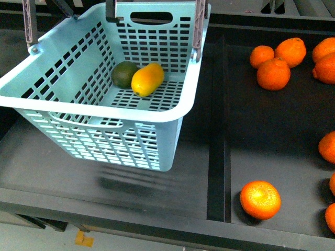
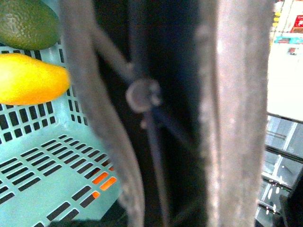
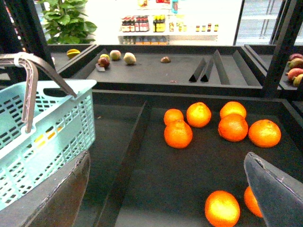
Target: Pick mango and avocado into basket
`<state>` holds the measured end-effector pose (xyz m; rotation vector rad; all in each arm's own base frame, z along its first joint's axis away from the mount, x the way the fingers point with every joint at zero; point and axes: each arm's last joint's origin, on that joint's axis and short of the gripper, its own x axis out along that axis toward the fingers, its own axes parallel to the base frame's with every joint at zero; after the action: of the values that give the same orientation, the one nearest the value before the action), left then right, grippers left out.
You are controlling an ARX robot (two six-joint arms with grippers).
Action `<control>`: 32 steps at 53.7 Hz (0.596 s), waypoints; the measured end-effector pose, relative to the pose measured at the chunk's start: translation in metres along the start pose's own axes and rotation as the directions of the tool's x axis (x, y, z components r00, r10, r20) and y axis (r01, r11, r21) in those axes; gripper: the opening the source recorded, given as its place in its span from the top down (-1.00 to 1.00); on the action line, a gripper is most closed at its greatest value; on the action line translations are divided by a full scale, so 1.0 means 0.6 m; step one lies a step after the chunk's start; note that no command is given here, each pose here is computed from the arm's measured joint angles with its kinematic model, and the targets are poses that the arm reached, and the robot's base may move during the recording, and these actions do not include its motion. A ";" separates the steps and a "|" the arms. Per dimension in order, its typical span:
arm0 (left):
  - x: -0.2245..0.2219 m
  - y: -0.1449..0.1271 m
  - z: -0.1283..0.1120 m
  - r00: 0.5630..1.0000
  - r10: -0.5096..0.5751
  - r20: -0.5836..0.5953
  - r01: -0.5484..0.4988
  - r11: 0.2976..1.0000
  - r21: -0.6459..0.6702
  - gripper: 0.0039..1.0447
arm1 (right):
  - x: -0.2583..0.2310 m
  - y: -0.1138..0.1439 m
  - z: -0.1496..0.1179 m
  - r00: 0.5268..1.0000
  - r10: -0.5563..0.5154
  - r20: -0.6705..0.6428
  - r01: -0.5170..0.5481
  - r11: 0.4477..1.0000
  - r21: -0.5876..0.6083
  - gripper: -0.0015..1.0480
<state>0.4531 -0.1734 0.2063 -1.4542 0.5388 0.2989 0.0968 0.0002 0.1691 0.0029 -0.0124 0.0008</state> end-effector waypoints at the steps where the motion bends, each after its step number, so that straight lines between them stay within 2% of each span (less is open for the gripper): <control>1: 0.001 0.004 0.002 1.000 0.005 -0.001 -0.005 1.000 0.007 0.75 | 0.000 0.000 0.000 1.000 0.000 0.000 0.000 1.000 0.000 -0.83; 12: 0.016 0.051 0.009 0.998 0.065 -0.025 -0.062 0.993 0.102 0.75 | 0.000 0.000 0.000 1.000 0.000 0.000 0.000 1.000 0.000 -0.83; 18: 0.018 0.081 0.006 0.996 0.085 -0.032 -0.081 0.990 0.113 0.75 | 0.000 0.000 0.000 1.000 0.000 0.000 0.000 1.000 0.000 -0.83; 26: 0.008 0.100 -0.006 0.995 0.084 -0.045 -0.079 0.990 0.116 0.75 | 0.000 0.000 0.000 1.000 0.000 0.000 0.000 1.000 0.000 -0.83; 32: 0.001 0.113 -0.008 0.993 0.100 -0.059 -0.095 0.991 0.091 0.43 | 0.000 0.000 0.000 1.000 0.000 0.000 0.000 1.000 0.000 -0.83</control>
<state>0.4183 -0.1709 0.1479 -1.3578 0.6683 0.3030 0.0968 0.0003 0.1691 0.0029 -0.0124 0.0012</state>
